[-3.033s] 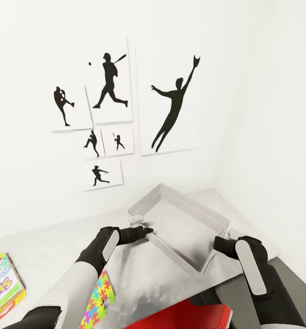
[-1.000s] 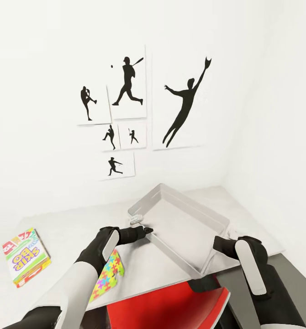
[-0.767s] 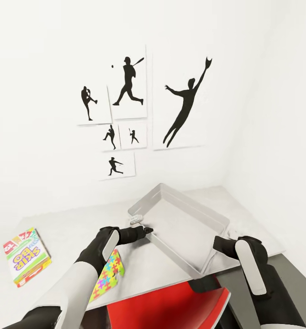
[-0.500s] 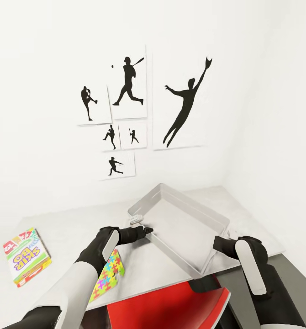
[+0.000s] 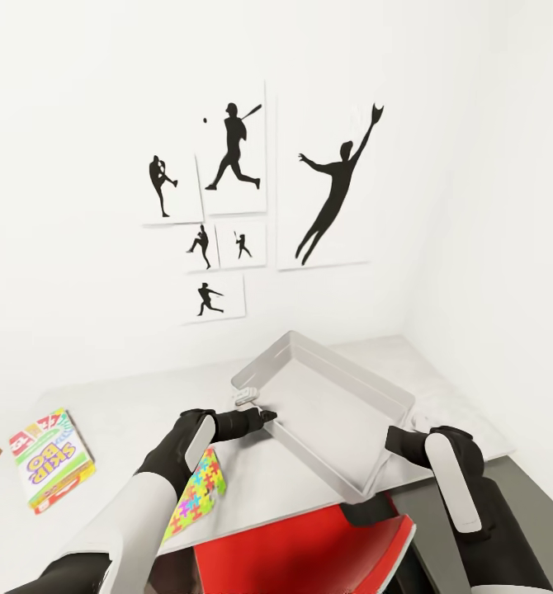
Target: Put all the toys in the child's room - the three board games (two on the bed and one on the table), the two jigsaw puzzles on the table, and the tennis ball on the table - inside the toy box on the table in the child's room.
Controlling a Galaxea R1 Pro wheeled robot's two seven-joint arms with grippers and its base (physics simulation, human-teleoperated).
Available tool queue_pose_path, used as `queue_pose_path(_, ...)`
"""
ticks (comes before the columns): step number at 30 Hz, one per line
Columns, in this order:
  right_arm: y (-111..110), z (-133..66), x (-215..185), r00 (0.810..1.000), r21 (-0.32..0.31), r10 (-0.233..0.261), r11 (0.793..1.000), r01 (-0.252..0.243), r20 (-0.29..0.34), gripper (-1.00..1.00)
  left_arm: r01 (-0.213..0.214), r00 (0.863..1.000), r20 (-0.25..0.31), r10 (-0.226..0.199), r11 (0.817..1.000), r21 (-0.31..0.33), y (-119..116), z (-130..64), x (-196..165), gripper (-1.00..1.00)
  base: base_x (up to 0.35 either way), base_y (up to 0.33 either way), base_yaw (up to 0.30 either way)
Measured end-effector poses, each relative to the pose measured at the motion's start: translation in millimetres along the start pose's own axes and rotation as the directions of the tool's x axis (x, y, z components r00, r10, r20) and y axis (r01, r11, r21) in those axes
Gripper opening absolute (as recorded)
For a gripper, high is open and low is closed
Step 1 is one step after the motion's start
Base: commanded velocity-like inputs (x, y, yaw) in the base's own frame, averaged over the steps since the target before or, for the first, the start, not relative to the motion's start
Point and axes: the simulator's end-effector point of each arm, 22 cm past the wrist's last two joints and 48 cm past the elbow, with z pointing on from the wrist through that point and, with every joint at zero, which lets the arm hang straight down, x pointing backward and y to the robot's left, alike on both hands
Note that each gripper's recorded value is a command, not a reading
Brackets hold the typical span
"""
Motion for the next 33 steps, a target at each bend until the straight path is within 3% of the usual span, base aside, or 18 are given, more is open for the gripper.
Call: queue_pose_path(33, -0.3, 0.4, 0.0, 1.000, 0.001, -0.003, 1.000, 0.003, 0.000, -1.00, 0.003, 1.000, -0.002, -0.003, 1.000, 0.001, 0.4, 0.8, 0.8, -1.00, -0.003, 0.000, 0.020)
